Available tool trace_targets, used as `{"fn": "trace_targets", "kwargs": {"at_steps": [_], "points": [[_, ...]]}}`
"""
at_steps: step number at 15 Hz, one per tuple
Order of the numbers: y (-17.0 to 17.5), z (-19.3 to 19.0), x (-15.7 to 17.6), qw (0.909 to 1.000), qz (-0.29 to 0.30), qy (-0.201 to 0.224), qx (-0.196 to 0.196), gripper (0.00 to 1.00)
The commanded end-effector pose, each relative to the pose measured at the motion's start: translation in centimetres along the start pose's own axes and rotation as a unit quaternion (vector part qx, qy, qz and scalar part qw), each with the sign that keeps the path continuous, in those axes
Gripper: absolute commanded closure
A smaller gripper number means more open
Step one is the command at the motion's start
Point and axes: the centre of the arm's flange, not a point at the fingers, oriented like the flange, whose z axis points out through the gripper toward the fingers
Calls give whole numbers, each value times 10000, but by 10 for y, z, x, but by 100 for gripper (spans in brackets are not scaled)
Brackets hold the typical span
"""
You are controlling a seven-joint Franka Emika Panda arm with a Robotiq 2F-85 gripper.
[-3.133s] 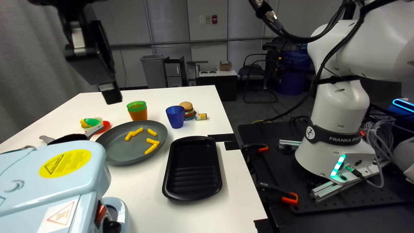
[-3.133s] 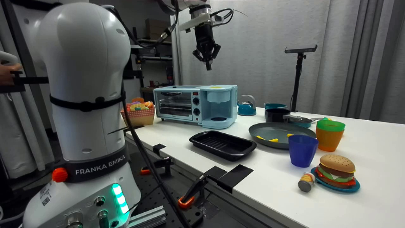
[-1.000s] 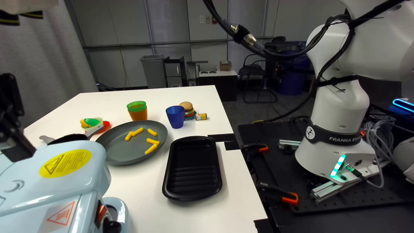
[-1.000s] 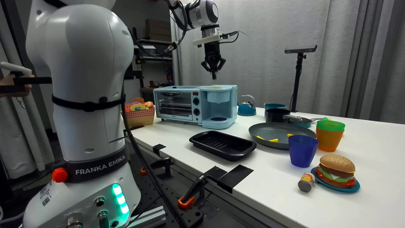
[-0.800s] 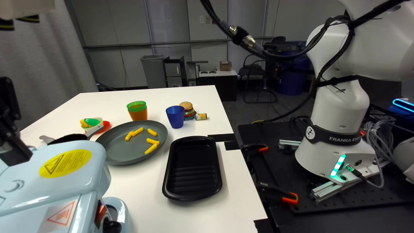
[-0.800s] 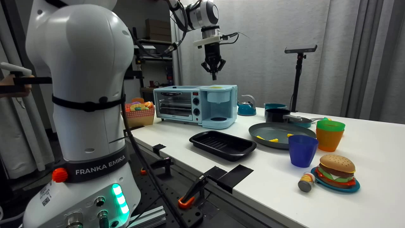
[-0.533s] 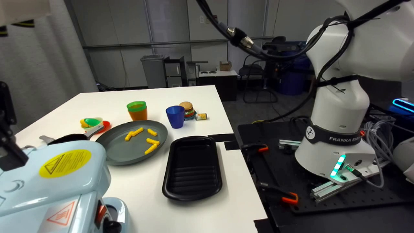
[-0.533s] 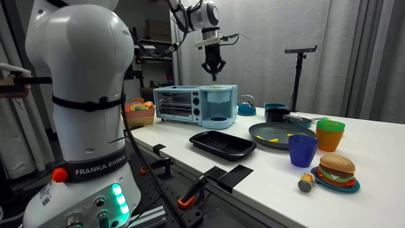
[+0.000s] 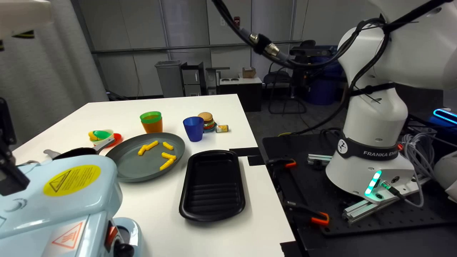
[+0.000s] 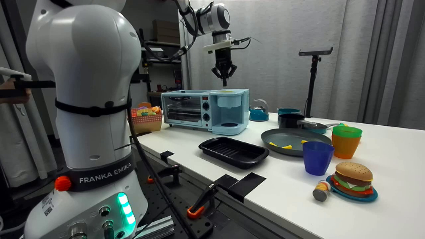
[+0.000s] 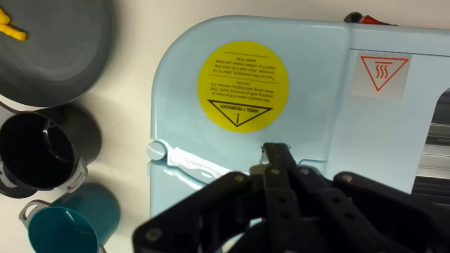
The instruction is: Press the button on the top of the coffeemaker to open the chamber
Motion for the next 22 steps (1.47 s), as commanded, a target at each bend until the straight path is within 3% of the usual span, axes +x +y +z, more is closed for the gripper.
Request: {"fn": "trace_targets", "kwargs": {"at_steps": [1,22], "points": [[-2,-2,11,9999,53,98,-100,100],[-1,26,14,9999,159,-9,29,100]]}}
